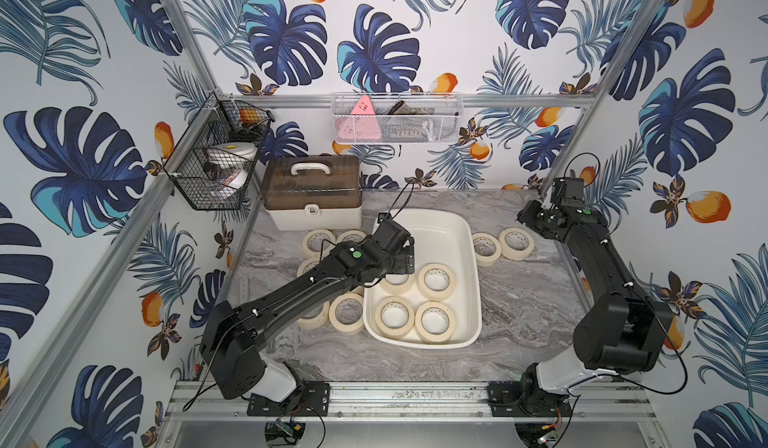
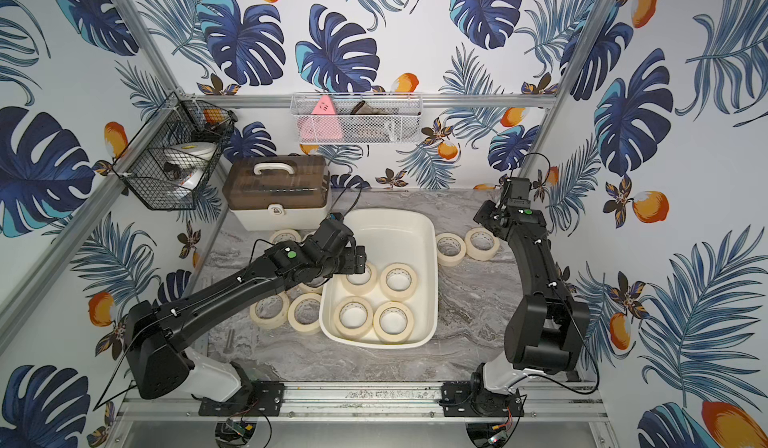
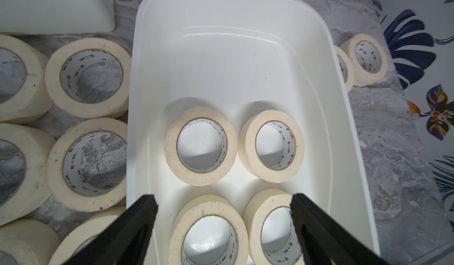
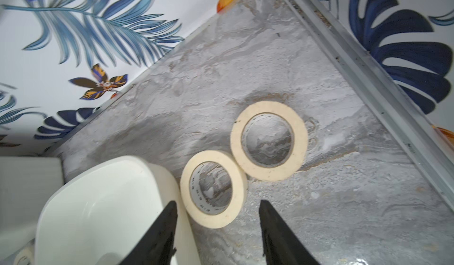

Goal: Take out the art tape in the storage box
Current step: Place the art tape at the center of the board, then pick up the art tape from the storage box.

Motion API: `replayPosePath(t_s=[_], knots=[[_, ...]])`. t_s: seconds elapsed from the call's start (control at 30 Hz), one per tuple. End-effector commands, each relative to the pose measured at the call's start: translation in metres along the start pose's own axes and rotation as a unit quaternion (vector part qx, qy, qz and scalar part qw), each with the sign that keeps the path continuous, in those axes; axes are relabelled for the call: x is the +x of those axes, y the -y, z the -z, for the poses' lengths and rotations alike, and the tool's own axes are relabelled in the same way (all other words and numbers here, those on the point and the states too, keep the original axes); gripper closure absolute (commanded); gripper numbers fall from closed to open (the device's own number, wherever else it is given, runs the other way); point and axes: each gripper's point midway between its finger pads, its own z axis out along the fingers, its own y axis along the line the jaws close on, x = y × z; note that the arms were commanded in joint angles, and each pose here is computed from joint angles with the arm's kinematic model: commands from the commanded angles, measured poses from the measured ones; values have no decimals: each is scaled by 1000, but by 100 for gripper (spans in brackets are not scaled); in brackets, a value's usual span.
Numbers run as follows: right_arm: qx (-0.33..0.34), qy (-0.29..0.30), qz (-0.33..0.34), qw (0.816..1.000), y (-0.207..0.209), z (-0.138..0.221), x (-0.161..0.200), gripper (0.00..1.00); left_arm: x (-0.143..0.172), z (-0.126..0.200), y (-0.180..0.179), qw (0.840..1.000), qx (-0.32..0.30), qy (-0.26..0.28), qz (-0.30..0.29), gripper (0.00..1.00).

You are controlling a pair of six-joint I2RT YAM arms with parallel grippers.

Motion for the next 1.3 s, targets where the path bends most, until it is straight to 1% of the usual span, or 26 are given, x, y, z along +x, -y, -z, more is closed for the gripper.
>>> replayPosePath(t_s=[0.0, 0.23, 0.3, 0.4, 0.53, 0.6, 0.8, 1.07, 1.17, 1.27], knots=[[-26, -31, 19, 999, -23, 13, 23, 44, 8, -13, -6, 999, -13, -5, 32, 12], [-65, -49, 60, 995, -67, 29, 56, 44, 31, -43, -23, 996, -55, -23, 64, 23], [-69, -54, 69, 994, -75, 32, 64, 44, 36, -51, -28, 994, -71, -25, 76, 27], [-75, -57, 78, 993, -83, 34, 72, 44, 40, -60, -32, 992, -82, -23, 91, 32], [-75, -61, 82, 992, -86, 34, 77, 45, 43, -69, -39, 989, -102, -16, 104, 36], [-75, -61, 83, 992, -86, 35, 78, 45, 45, -73, -43, 988, -110, -17, 109, 37], [-74, -56, 87, 992, -85, 37, 77, 44, 53, -91, -50, 983, -131, -32, 122, 39], [-74, -62, 89, 991, -84, 34, 81, 43, 63, -111, -57, 980, -142, -43, 135, 44], [-73, -64, 91, 991, -85, 33, 81, 43, 65, -122, -59, 980, -140, -45, 135, 50], [-74, -63, 91, 991, -85, 34, 81, 42, 66, -129, -63, 979, -145, -48, 134, 53]])
